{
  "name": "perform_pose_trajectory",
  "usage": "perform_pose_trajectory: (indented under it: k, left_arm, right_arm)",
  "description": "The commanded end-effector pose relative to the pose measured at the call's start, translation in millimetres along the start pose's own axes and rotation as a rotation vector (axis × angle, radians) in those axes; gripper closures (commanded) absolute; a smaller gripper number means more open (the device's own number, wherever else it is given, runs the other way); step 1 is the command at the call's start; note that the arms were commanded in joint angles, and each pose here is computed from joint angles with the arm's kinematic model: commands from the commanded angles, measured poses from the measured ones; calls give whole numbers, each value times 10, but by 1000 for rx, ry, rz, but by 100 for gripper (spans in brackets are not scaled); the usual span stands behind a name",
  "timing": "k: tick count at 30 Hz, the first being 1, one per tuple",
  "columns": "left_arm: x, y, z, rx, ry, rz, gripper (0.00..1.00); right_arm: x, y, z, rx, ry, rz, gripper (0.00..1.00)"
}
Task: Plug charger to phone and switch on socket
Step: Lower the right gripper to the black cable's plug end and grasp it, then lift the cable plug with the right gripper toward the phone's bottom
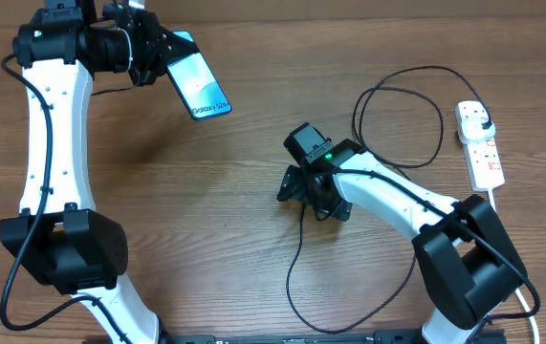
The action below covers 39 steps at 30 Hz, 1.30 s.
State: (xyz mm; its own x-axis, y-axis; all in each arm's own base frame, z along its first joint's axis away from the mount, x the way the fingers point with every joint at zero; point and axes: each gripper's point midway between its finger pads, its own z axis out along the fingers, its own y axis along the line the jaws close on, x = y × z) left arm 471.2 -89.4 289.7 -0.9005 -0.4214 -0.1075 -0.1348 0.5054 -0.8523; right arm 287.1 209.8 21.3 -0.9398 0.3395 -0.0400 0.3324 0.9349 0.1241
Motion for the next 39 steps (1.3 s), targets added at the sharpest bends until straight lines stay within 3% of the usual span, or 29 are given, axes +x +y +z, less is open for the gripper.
perform_pose_trajectory:
  k: [1,5,17,25,29,33,36,39]
  left_arm:
    - [30,-80,-24,23,5,33,96]
    - [30,-81,-23,23,5,33,96]
    - [26,-86,-22,24,3,36,96]
    - [26,-86,-22,24,3,35,96]
    - [26,-86,-22,24,3,32,96]
    - [26,-85,-22,24,3,32,96]
    - [26,-85,-22,24,3,32,96]
    - [34,-93,-16,26,6,33,96]
  right_arm:
    - [32,-23,40,10,4,-11,0]
    - [64,-114,97,41,8,-18,6]
    - [38,-173,130,68,-9,-61,42]
    - [73,-213,343,106,17,-66,46]
    - [72,-213,344,106,17,-65,58]
    - [66,-206,345,104,14,-64,82]
    - [58,-194,346,99,11,-61,93]
    - [39,-163,347,87,1,-31,96]
